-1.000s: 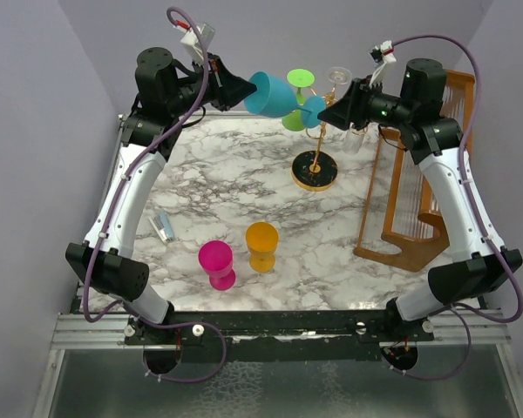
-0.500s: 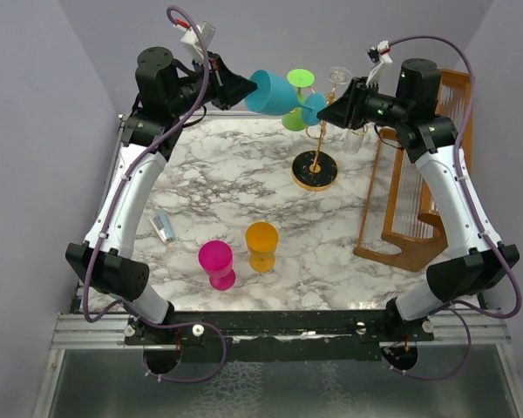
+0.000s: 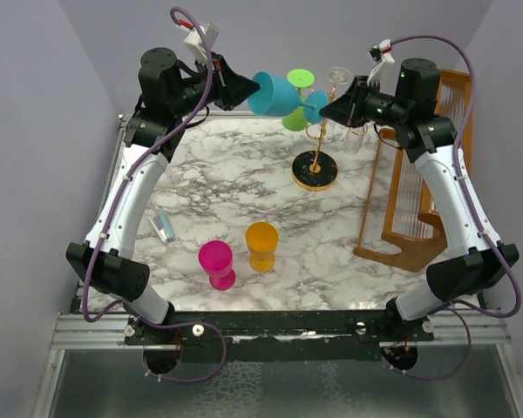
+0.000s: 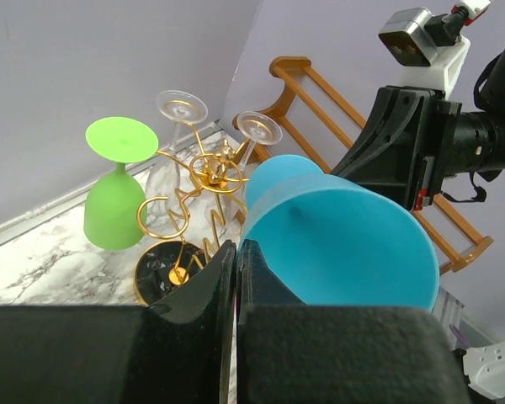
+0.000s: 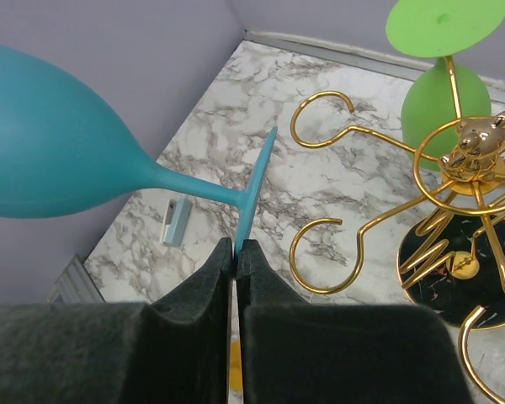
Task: Place the wine glass upside down on the wine glass rack
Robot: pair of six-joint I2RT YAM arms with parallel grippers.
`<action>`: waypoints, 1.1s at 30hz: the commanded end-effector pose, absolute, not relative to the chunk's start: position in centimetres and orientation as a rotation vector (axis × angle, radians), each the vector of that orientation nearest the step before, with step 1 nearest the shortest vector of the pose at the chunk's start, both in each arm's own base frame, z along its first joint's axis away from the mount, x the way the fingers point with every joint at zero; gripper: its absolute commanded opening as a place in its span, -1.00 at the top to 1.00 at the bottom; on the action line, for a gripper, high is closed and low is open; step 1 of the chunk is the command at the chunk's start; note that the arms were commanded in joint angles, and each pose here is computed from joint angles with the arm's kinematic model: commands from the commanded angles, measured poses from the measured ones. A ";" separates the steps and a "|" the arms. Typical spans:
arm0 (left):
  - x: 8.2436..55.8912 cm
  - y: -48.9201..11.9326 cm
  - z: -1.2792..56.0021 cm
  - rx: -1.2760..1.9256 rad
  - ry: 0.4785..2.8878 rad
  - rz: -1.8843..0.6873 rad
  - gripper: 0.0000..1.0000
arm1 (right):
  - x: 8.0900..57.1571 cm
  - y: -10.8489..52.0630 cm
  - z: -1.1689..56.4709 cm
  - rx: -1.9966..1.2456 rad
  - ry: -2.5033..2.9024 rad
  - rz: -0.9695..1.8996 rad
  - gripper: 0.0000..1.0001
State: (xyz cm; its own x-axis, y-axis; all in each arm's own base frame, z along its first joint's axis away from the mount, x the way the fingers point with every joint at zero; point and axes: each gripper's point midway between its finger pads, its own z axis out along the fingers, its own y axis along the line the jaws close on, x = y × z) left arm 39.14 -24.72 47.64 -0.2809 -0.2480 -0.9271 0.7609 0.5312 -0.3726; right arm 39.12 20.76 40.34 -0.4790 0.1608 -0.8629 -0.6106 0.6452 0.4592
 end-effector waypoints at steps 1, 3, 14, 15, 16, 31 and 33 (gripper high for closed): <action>38.3 -25.0 48.9 0.490 1.506 -1.051 0.88 | 40.7 20.2 40.7 -0.336 1.820 0.871 0.98; 37.7 -25.4 48.5 0.514 1.513 -1.093 0.72 | 40.9 19.9 41.1 -0.335 1.807 0.845 0.98; 36.1 -24.4 46.5 0.555 1.573 -1.107 0.14 | 41.2 17.1 43.9 -0.348 1.687 0.615 0.98; 36.1 -24.1 46.2 0.562 1.584 -1.090 0.10 | 41.2 16.8 44.1 -0.352 1.680 0.594 0.98; 36.0 -23.8 45.8 0.573 1.593 -1.070 0.07 | 41.1 16.5 44.3 -0.356 1.673 0.573 0.98; 35.2 -18.3 41.9 0.724 1.697 -0.729 -0.65 | 37.1 13.4 46.8 -0.792 1.494 0.156 0.98; 35.2 -18.1 41.9 0.731 1.695 -0.714 -0.68 | 36.2 12.7 46.6 -0.889 1.471 0.073 0.98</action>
State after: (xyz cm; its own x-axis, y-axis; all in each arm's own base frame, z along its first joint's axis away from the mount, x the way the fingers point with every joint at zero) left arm 35.88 -19.36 41.81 -0.2523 0.0467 -0.9665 0.7784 0.6031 -0.1740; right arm 38.76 14.14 44.98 -0.0024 -0.2369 -0.9715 -0.5550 0.8085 -0.1957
